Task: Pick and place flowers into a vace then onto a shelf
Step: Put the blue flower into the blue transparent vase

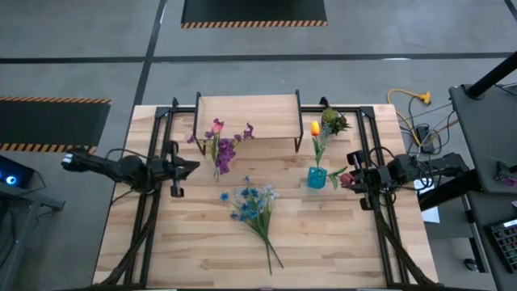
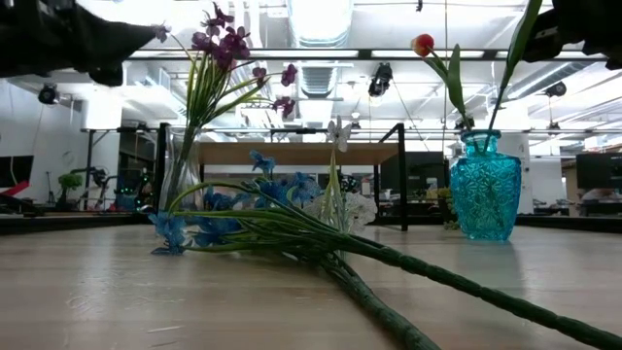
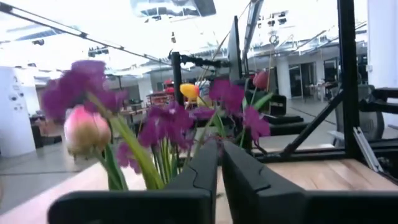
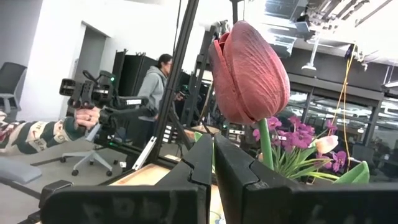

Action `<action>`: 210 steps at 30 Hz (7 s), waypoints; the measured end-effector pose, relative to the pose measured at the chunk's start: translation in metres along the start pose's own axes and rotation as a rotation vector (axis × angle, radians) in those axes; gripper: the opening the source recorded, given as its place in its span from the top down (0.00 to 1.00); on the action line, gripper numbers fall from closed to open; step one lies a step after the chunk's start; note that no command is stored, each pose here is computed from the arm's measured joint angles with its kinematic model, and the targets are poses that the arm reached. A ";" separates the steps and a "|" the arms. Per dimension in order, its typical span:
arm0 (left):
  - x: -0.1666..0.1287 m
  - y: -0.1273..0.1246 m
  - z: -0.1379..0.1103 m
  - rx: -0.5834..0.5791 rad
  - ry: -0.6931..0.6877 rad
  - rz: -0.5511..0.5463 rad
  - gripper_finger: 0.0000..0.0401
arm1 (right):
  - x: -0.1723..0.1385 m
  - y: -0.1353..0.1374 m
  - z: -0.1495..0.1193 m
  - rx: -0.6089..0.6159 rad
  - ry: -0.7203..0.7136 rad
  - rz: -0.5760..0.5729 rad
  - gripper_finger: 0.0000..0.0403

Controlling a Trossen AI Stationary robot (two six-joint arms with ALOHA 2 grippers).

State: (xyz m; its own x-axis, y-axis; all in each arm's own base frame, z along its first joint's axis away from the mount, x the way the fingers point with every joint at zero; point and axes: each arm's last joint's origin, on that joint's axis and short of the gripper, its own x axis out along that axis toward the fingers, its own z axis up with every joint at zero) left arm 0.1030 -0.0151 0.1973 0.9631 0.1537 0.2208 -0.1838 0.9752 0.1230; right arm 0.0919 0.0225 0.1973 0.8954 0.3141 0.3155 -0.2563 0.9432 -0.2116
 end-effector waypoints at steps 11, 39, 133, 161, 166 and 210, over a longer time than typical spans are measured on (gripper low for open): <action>-0.009 0.004 -0.002 -0.013 -0.039 0.009 1.00 | 0.000 -0.002 0.002 0.072 -0.018 -0.052 0.93; -0.010 0.003 -0.003 -0.034 -0.024 0.009 1.00 | -0.004 -0.006 0.052 0.368 0.199 0.092 0.48; -0.010 0.003 -0.012 -0.057 0.074 0.036 1.00 | 0.298 0.238 -0.025 0.461 0.909 -0.571 0.49; -0.010 0.004 -0.007 -0.060 0.066 0.038 1.00 | 0.308 0.184 -0.122 0.416 1.113 -0.783 0.53; -0.010 0.004 -0.007 -0.060 0.066 0.038 1.00 | 0.297 0.183 -0.132 0.471 1.193 -0.789 0.53; -0.010 0.003 -0.010 -0.047 0.094 0.033 1.00 | 0.294 0.154 -0.152 0.427 1.229 -0.839 0.68</action>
State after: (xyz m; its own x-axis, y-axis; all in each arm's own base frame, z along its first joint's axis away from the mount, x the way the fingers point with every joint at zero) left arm 0.0949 -0.0117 0.1861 0.9713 0.1980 0.1314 -0.2085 0.9754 0.0714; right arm 0.3709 0.2435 0.1171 0.5135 -0.3807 -0.7690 0.5654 0.8243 -0.0305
